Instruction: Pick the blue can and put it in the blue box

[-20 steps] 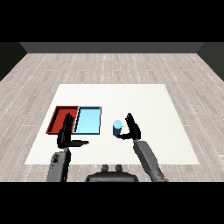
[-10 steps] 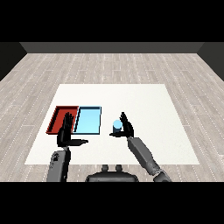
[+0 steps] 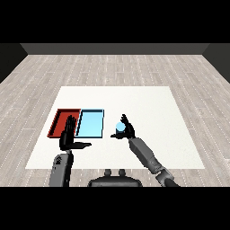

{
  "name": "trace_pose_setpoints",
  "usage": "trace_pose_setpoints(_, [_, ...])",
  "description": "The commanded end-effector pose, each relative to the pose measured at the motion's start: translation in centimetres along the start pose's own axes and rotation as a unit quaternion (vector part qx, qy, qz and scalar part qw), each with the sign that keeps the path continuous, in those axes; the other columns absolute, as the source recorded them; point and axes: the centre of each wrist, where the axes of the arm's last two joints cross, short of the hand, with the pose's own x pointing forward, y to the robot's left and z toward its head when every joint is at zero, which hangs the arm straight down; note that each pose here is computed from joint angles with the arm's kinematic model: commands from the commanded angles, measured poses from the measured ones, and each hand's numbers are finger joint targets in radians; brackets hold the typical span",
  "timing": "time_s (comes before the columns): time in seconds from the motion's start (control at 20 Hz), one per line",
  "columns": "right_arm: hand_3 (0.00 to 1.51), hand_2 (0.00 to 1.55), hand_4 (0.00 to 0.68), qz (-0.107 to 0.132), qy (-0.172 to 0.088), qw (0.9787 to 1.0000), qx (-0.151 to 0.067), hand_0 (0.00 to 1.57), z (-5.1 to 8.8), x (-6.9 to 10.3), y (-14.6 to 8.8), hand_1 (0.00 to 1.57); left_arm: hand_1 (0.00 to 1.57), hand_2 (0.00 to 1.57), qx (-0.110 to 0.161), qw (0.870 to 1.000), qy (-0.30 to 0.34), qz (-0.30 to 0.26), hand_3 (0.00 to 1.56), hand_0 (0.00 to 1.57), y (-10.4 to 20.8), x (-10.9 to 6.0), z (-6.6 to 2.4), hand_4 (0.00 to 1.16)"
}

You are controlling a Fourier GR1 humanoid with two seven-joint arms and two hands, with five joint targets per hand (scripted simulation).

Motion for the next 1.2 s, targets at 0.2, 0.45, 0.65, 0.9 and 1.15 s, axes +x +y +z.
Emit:
trace_pose_setpoints(0.2, [0.00, 0.00, 0.000, 0.005, 0.008, 0.9999, 0.007, 0.00, -1.7, -0.7, 0.3, 0.00, 0.00, 0.00, 0.006, 1.000, -0.001, -0.005, 0.00, 0.00, 0.9, 1.1, 1.06, 0.00])
trace_pose_setpoints(0.45, [0.00, 0.00, 0.000, 0.011, 0.017, 0.9997, 0.013, 0.00, -1.9, 0.1, 2.4, 0.00, 0.00, 0.00, 0.008, 1.000, -0.013, 0.008, 0.00, 0.00, -1.1, 1.2, 0.94, 0.00])
trace_pose_setpoints(0.65, [0.00, 0.00, 0.000, 0.020, 0.029, 0.9993, 0.014, 0.00, -1.6, -0.9, 2.0, 0.00, 0.00, 0.00, 0.009, 1.000, -0.002, 0.005, 0.00, 0.00, 1.6, 0.3, 1.40, 0.00])
trace_pose_setpoints(0.9, [1.51, 1.55, 0.538, 0.124, 0.069, 0.9867, -0.080, 1.57, -2.1, -1.0, 1.9, 1.57, 0.00, 0.00, 0.018, 1.000, -0.012, 0.001, 0.00, 0.00, 1.0, 2.2, 0.37, 0.00])
trace_pose_setpoints(1.15, [1.49, 1.53, 0.535, 0.216, 0.086, 0.9702, -0.068, 1.49, -1.4, -2.4, 1.7, 1.49, 0.00, 0.00, 0.025, 1.000, -0.009, 0.003, 0.00, 0.00, 2.8, 0.7, 0.43, 0.00])
